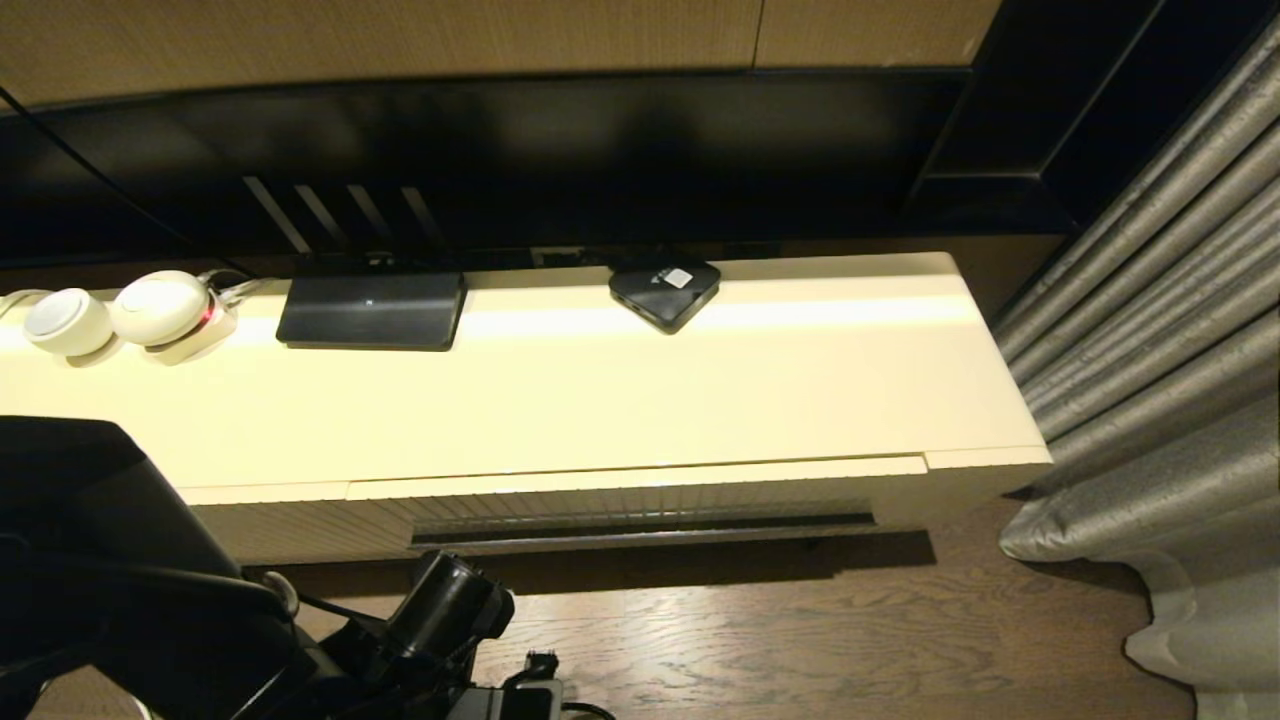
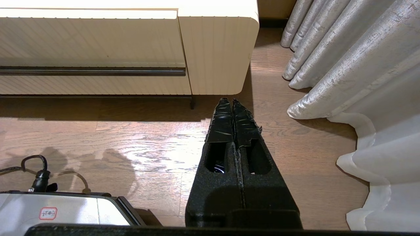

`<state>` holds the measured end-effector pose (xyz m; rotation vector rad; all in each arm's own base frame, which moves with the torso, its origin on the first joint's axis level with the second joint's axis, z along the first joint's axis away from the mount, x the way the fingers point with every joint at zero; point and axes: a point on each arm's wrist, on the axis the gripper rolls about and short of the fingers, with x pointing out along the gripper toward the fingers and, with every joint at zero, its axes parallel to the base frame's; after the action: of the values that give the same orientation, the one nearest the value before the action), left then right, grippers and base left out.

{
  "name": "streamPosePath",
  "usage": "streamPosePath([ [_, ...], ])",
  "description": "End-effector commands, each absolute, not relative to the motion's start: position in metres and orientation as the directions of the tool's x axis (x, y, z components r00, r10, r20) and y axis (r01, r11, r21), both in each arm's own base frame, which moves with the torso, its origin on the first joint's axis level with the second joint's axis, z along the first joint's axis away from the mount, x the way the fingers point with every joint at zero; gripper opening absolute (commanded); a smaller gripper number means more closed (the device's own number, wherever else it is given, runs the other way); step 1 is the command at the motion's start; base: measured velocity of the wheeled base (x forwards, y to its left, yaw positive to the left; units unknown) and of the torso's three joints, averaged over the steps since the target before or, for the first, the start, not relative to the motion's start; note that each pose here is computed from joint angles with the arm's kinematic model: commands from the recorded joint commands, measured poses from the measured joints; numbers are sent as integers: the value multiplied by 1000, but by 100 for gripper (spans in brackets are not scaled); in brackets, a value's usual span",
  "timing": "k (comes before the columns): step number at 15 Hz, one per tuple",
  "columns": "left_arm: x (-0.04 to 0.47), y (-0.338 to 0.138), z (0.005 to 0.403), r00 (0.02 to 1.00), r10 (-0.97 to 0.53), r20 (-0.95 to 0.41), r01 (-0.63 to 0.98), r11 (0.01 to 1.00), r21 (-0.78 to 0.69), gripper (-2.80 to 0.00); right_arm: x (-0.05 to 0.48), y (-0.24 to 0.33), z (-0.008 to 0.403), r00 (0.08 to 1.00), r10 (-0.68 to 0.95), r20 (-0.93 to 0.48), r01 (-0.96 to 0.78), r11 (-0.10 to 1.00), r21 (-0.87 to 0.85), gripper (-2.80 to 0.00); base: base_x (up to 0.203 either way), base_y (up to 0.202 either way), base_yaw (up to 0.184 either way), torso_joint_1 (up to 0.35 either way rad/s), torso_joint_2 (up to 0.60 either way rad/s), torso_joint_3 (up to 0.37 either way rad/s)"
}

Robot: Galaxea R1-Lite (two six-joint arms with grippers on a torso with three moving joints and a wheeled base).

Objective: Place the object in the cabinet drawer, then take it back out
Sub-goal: Open the drawer

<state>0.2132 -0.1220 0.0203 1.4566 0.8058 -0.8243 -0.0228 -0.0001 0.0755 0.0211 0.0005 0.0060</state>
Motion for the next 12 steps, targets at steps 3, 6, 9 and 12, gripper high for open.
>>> streamPosePath([
  [3,221,-126,20,521,14,-853,853,-46,520,0,-23,0,75,1000,7,-2,-7,1000,21,-280,0,0,0,0,0,0],
  [6,224,-127,19,528,26,-849,849,-47,527,0,-23,0,75,1000,8,-3,-8,1000,21,-280,0,0,0,0,0,0],
  [9,231,-129,18,532,29,-846,846,-38,531,0,-23,0,75,1000,7,-3,-7,1000,21,-280,0,0,0,0,0,0],
  [12,237,-130,18,538,26,-842,843,-22,538,0,-23,0,76,1000,8,-2,-8,1000,21,-280,0,0,0,0,0,0],
])
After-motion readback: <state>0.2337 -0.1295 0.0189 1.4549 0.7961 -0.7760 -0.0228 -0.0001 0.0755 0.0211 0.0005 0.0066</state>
